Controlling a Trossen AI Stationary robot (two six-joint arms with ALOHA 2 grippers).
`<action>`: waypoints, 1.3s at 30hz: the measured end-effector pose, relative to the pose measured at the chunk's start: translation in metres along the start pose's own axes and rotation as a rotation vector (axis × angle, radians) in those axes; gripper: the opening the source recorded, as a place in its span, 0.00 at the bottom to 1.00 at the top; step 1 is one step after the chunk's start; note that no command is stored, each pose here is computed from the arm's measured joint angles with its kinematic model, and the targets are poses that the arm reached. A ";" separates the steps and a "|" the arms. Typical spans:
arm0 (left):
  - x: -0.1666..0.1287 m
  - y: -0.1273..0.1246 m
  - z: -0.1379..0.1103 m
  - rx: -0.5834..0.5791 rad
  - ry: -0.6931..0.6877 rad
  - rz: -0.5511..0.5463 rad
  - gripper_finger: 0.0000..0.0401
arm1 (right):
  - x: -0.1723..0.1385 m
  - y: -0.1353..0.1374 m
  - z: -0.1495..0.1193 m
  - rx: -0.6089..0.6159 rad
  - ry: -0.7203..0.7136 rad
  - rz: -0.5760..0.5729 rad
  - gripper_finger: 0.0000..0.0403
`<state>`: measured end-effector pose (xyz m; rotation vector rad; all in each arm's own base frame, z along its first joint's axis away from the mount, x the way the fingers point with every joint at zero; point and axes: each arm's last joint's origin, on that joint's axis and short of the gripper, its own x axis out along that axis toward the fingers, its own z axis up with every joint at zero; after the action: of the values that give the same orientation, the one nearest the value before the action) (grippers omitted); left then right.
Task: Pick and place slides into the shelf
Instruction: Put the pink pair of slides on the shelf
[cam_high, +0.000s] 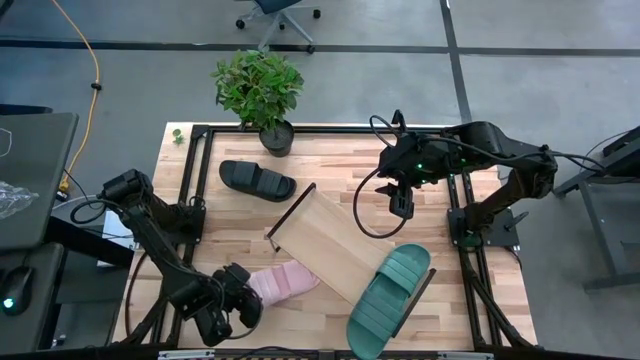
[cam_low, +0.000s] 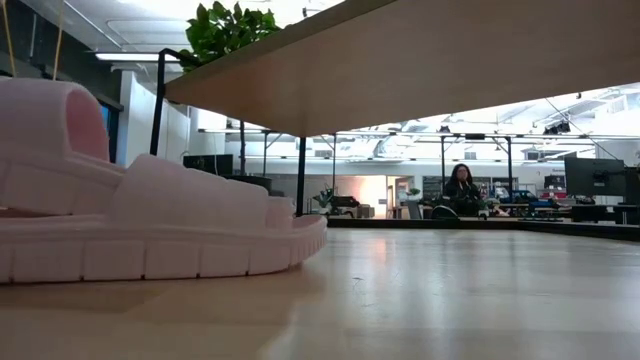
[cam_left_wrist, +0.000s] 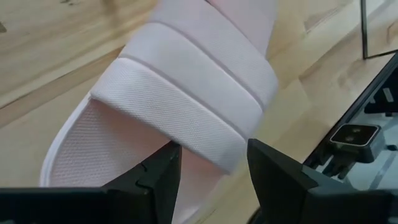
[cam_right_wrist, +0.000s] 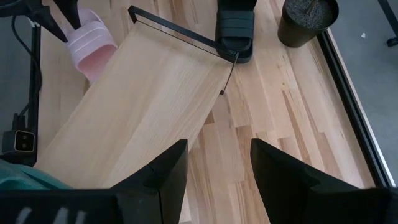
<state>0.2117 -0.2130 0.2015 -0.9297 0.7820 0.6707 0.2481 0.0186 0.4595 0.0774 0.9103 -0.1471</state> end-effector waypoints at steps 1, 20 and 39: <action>0.001 0.001 0.000 0.002 0.001 0.003 0.43 | 0.000 0.000 0.000 0.000 0.000 0.000 0.42; 0.025 0.014 -0.002 -0.082 -0.151 -0.154 0.43 | 0.000 0.000 -0.001 0.003 0.008 -0.003 0.42; 0.025 0.013 -0.003 -0.068 -0.143 -0.164 0.04 | 0.000 -0.001 -0.001 -0.004 0.006 -0.014 0.42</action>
<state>0.2143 -0.2061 0.1743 -0.9845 0.5526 0.6153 0.2475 0.0180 0.4590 0.0679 0.9176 -0.1586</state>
